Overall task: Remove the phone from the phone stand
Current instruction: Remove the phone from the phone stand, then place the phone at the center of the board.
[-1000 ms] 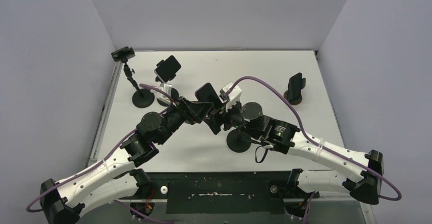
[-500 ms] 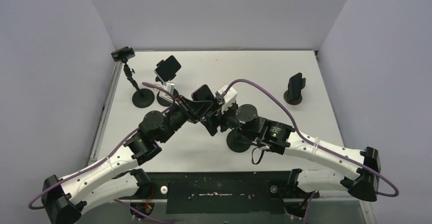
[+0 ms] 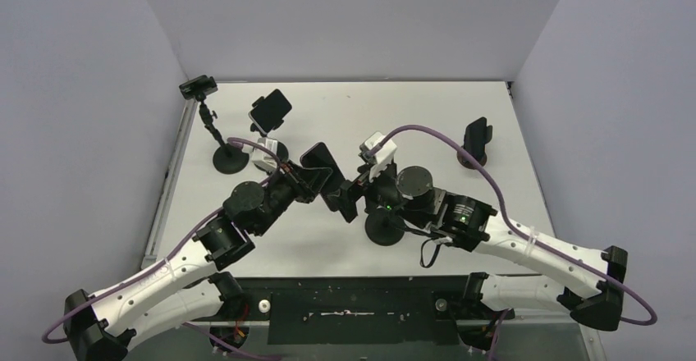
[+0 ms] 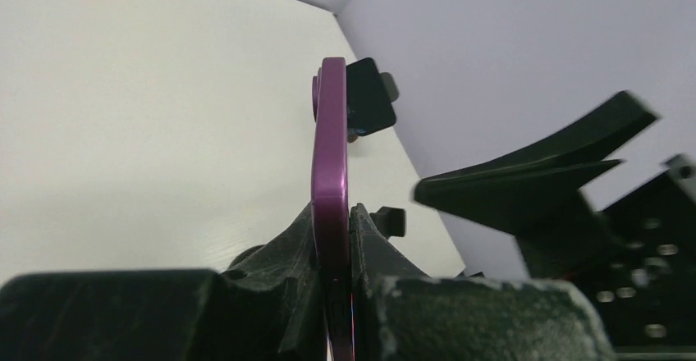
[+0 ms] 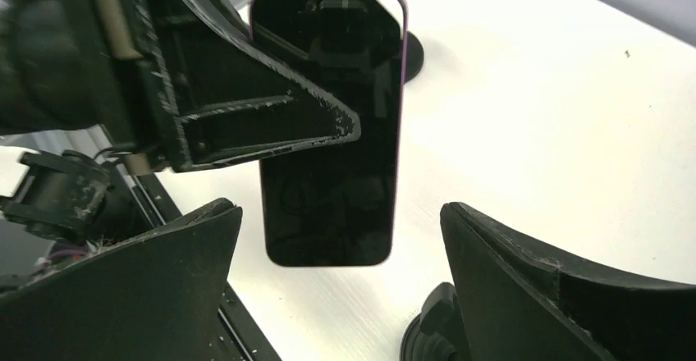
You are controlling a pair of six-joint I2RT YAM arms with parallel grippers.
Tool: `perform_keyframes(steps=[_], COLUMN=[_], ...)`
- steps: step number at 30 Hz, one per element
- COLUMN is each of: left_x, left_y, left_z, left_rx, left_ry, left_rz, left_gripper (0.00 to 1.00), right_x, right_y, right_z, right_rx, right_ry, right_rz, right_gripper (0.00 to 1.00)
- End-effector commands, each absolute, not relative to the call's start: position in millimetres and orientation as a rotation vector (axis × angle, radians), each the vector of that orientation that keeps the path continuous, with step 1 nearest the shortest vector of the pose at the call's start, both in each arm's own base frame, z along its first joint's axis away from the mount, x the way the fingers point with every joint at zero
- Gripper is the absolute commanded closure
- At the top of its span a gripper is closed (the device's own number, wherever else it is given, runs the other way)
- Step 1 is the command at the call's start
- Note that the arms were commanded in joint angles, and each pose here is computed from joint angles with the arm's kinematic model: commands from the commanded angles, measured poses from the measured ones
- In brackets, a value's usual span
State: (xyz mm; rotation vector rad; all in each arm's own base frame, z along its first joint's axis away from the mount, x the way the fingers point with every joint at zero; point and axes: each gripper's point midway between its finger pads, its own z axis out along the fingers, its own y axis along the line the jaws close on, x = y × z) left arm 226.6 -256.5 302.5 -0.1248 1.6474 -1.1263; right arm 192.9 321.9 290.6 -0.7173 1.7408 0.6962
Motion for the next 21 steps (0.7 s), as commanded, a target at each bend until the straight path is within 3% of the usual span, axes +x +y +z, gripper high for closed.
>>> perform_keyframes(steps=[1, 12, 21], left_x=[232, 211, 211], left_y=[-237, -253, -263], left_z=[305, 191, 129], left_rx=[-0.109, 0.207, 0.309], left_ry=[1.661, 2.182, 2.468], left_rz=[-0.990, -0.785, -0.921], left_gripper=[1.00, 1.00, 1.00], right_x=[179, 202, 205], right_y=[300, 263, 260], right_z=[339, 346, 342], right_rx=[-0.709, -0.541, -0.479], right_ry=[1.659, 1.625, 1.613], right_rz=[0.730, 0.562, 0.574], right_gripper=[0.03, 0.03, 0.03])
